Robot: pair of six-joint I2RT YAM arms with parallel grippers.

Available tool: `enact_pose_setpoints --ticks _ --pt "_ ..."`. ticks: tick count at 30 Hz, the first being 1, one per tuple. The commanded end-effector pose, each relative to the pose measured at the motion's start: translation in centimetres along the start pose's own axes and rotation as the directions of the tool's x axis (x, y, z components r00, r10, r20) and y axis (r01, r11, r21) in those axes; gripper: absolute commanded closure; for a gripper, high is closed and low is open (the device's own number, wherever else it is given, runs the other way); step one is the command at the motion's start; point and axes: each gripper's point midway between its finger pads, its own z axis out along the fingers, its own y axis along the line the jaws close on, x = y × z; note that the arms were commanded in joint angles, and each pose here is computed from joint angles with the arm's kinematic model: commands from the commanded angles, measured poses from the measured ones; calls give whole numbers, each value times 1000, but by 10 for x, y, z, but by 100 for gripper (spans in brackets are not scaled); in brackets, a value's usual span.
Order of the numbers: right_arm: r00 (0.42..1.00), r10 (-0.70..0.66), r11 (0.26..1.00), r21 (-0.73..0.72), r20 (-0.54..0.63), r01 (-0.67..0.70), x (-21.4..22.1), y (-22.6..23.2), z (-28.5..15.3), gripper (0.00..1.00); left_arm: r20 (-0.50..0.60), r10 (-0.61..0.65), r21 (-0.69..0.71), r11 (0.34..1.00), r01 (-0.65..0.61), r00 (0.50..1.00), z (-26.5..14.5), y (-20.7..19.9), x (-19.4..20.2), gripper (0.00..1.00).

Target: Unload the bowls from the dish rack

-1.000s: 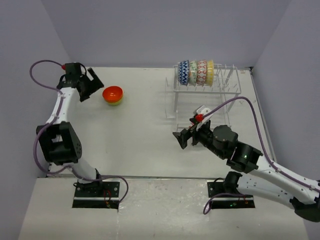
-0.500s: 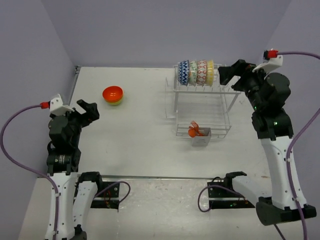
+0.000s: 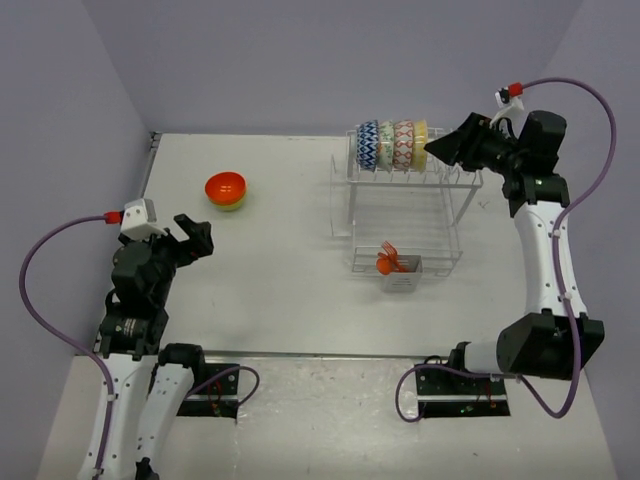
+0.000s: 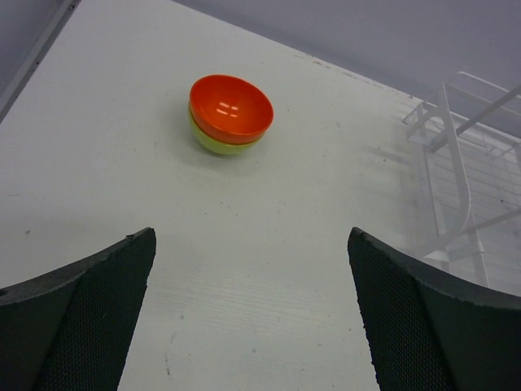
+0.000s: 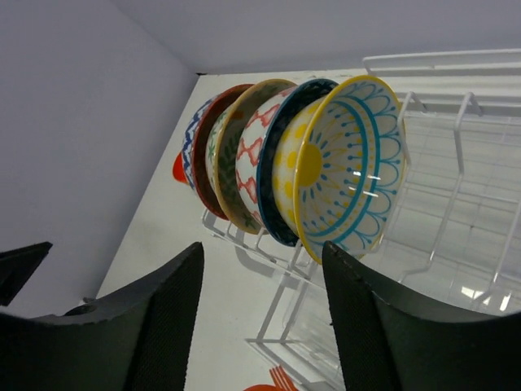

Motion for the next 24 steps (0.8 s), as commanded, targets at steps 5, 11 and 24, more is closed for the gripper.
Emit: enact_pose_setpoints --ticks 5,11,24 --pt "998 -49 991 -121 26 51 -6 2 17 48 32 30 49 998 -32 999 0 -11 -10 0" --pt "998 -54 981 -183 26 58 -2 -1 28 59 27 34 59 998 -35 999 1 -13 -9 0" --pt "999 -34 960 -276 27 40 3 -16 52 76 17 39 55 998 -40 999 4 -12 -8 0"
